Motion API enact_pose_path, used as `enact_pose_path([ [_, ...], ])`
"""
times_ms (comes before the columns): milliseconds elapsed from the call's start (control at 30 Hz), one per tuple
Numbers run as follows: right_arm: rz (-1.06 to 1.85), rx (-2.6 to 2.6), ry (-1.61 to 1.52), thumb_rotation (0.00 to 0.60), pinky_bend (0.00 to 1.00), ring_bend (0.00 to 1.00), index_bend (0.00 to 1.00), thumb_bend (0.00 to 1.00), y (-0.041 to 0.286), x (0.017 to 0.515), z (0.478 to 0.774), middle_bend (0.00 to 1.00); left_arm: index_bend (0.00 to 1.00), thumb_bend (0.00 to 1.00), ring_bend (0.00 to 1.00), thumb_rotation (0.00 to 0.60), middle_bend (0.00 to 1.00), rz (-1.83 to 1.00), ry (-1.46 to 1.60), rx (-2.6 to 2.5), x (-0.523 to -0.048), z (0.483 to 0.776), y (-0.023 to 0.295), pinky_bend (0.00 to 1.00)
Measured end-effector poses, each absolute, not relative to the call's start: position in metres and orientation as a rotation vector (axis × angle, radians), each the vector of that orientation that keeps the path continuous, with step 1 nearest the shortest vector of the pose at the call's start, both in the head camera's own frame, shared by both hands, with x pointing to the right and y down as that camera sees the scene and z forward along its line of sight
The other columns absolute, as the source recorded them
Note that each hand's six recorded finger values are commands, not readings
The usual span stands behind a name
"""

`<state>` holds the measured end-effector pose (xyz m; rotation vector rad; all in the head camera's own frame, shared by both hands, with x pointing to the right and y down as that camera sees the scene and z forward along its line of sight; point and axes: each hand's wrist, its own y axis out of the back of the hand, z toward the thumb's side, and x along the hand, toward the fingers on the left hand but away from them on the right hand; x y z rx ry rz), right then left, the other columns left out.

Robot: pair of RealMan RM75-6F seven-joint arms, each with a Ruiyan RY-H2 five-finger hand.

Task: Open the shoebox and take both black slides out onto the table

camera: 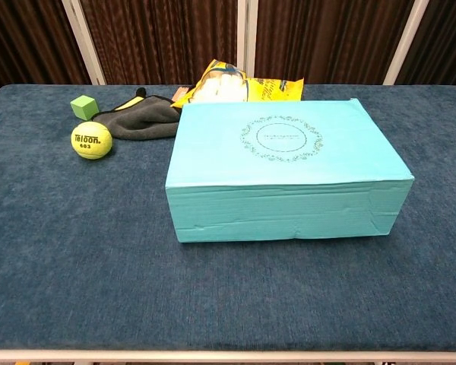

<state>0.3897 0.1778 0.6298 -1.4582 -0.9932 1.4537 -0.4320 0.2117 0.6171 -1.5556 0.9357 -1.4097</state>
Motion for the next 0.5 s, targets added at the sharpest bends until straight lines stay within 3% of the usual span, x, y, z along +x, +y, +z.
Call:
enact_pose_path([
  [500,1.341,-1.551,-0.899,0.6,0.0,0.0,0.0,0.09,0.132,0.324,0.674,0.0,0.12,0.0,0.11,0.6,0.17,-1.452,0.928,-1.547,-0.442,0.622,0.216,0.32],
])
